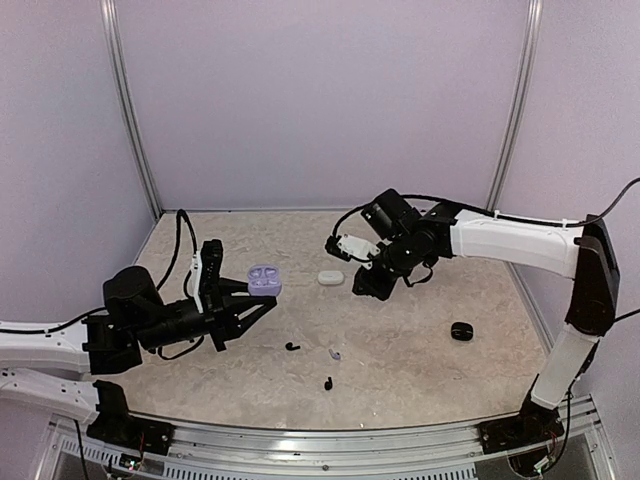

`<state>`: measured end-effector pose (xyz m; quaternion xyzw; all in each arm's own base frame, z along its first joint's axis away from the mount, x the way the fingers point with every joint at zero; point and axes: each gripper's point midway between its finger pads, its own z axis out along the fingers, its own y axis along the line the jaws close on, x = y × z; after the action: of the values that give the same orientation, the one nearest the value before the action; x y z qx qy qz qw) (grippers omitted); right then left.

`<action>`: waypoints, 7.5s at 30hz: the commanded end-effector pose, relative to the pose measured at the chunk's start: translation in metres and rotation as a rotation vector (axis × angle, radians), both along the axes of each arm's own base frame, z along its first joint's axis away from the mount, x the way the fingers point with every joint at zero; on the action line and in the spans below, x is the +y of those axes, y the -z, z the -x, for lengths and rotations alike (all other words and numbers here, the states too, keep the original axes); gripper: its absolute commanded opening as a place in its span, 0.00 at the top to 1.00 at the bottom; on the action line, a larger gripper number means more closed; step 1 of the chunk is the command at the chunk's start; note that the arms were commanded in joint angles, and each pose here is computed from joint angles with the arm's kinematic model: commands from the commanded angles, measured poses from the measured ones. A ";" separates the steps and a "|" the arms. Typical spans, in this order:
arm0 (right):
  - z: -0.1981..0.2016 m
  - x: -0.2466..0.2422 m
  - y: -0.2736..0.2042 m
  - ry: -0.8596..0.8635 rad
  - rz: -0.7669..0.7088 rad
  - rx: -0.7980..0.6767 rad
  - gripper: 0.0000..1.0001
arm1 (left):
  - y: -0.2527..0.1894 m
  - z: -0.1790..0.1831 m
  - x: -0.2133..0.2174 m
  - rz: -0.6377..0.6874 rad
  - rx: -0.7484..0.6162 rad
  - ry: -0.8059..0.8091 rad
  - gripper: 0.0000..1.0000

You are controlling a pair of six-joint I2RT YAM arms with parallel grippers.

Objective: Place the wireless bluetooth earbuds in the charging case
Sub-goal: Pick up the right earbud from the center of the board, then insert the right earbud into the right side groove of the charging case, then move the left earbud to the center of the board.

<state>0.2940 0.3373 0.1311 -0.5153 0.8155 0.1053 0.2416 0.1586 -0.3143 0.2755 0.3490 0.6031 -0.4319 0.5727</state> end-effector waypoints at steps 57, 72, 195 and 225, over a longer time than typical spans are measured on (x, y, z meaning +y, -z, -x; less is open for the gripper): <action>0.207 0.108 -0.274 -0.702 -1.084 -0.429 0.91 | -0.098 0.032 -0.019 0.115 -0.440 -0.072 1.00; 0.193 0.109 -0.273 -0.606 -1.118 -0.460 0.92 | -0.100 0.032 -0.017 0.124 -0.442 -0.083 1.00; 0.160 0.110 -0.239 -0.439 -0.898 -0.441 0.94 | -0.085 0.020 -0.022 0.093 -0.366 -0.052 1.00; 0.103 0.029 -0.082 -0.088 -0.463 -0.145 0.52 | -0.044 -0.009 0.031 0.148 -0.129 -0.212 1.00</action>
<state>0.1930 0.3829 0.2859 -0.4844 0.6675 0.3004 0.4791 0.1644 -0.2906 0.3221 0.2859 0.5566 -0.3879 0.6768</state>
